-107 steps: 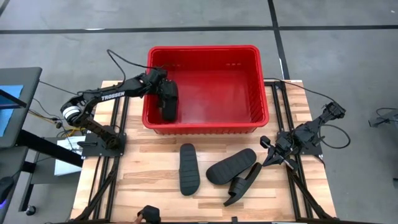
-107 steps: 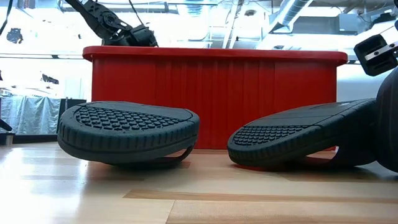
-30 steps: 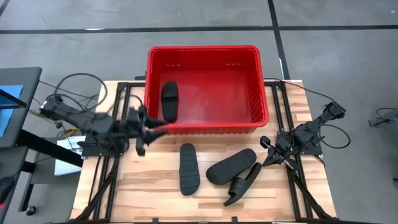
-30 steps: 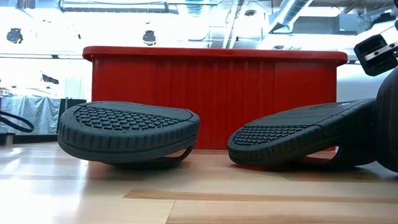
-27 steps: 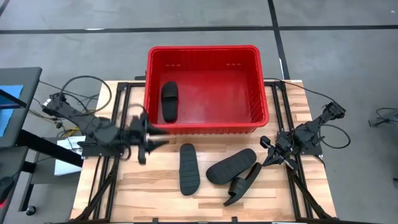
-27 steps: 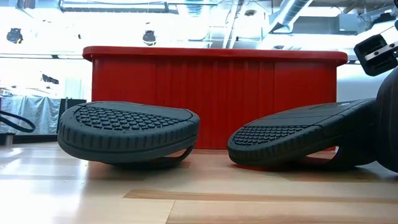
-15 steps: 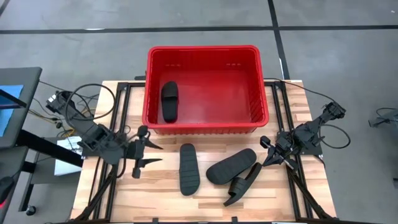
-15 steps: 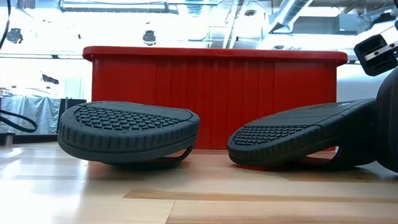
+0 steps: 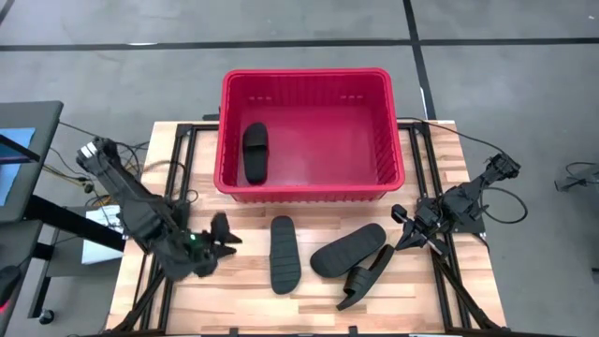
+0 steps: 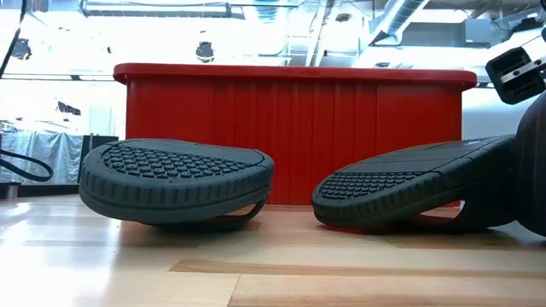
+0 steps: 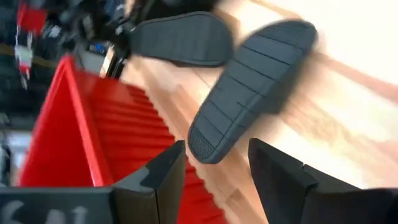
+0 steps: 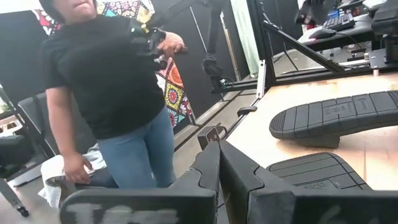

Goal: Pick and place slides into bin
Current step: Put the black slides into the red bin

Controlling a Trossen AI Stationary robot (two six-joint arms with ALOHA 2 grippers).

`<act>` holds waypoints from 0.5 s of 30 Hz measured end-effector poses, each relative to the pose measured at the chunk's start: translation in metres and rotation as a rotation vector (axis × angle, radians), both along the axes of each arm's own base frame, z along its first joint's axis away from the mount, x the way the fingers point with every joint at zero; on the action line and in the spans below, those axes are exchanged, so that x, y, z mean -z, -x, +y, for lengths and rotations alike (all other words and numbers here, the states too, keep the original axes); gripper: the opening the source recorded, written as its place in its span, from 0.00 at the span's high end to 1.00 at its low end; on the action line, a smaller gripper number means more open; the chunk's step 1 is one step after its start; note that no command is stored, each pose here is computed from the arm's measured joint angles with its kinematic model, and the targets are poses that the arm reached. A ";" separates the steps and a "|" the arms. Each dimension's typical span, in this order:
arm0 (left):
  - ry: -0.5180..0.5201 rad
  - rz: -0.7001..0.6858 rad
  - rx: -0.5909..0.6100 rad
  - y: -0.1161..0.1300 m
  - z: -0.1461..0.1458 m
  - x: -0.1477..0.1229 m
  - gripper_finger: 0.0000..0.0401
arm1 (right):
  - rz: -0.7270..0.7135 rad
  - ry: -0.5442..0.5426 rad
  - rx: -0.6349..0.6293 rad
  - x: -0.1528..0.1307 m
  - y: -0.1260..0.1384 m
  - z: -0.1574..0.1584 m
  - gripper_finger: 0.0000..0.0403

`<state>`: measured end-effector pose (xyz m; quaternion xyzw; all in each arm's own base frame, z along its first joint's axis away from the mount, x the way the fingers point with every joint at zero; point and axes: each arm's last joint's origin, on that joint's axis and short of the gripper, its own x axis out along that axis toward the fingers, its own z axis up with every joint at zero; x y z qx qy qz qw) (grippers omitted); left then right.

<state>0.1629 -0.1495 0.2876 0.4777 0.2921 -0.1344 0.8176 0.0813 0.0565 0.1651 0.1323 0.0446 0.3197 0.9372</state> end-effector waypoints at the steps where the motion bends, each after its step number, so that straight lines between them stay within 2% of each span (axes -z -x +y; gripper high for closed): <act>1: -0.038 0.017 0.028 -0.002 -0.005 0.005 0.59 | -0.001 0.000 0.000 0.000 0.000 0.000 1.00; 6: -0.131 0.076 0.104 -0.012 -0.027 0.028 0.64 | 0.000 0.000 0.000 0.000 0.000 0.000 1.00; 15: -0.110 0.084 0.251 -0.036 -0.060 0.055 0.70 | 0.000 0.000 0.000 0.000 0.000 0.000 1.00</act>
